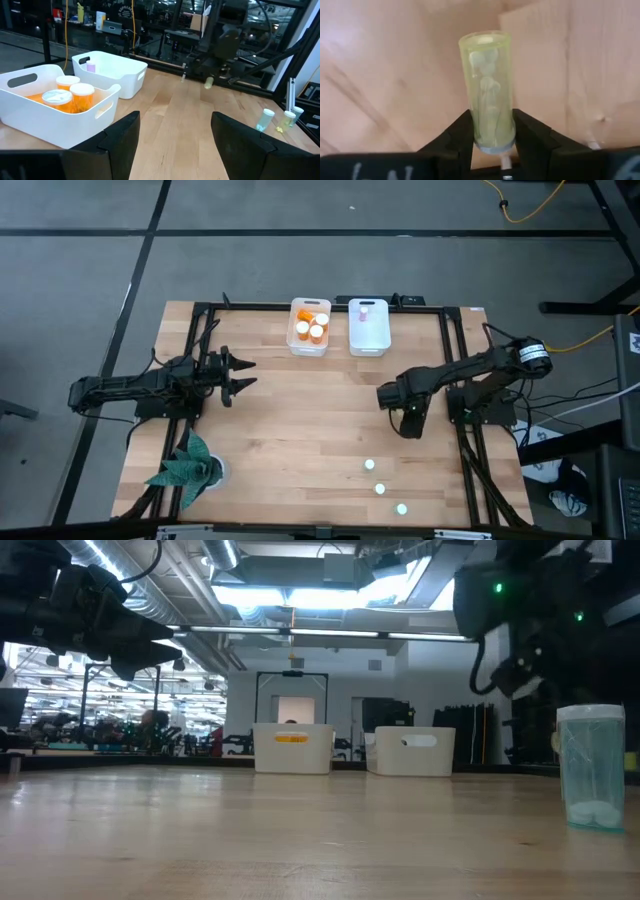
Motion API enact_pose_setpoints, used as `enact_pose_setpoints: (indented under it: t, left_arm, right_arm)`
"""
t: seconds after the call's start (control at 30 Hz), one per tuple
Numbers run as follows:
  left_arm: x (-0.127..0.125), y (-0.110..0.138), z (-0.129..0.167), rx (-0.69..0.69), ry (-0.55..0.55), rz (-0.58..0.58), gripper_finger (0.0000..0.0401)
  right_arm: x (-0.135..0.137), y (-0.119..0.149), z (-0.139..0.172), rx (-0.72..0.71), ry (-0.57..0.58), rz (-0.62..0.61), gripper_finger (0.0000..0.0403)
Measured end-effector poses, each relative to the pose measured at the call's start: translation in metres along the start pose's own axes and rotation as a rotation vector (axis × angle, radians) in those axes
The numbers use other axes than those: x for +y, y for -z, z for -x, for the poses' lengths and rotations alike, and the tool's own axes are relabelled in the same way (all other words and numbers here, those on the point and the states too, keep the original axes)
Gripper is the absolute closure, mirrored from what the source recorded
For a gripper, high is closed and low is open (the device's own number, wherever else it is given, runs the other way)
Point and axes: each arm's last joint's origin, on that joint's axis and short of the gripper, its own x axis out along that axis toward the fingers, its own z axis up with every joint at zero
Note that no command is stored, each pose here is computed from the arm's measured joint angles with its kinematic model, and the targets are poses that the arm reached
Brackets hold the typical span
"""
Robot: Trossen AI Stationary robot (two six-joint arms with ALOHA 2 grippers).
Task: Pick and place medicine bottles into bin by pill shape (circle, oval)
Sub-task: Put the yellow tablet bottle into the right white bin
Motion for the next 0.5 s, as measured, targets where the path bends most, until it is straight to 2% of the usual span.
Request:
enact_pose_setpoints:
  t: [0.2, 0.5]
  left_arm:
    - [0.0, 0.0, 0.0, 0.0, 0.0, 0.0, 0.0164]
    - [0.0, 0.0, 0.0, 0.0, 0.0, 0.0, 0.0164]
  right_arm:
    - [0.024, 0.003, 0.004, -0.056, -0.012, 0.036, 0.0273]
    - [0.044, 0.01, 0.0, -0.085, -0.021, 0.129, 0.0271]
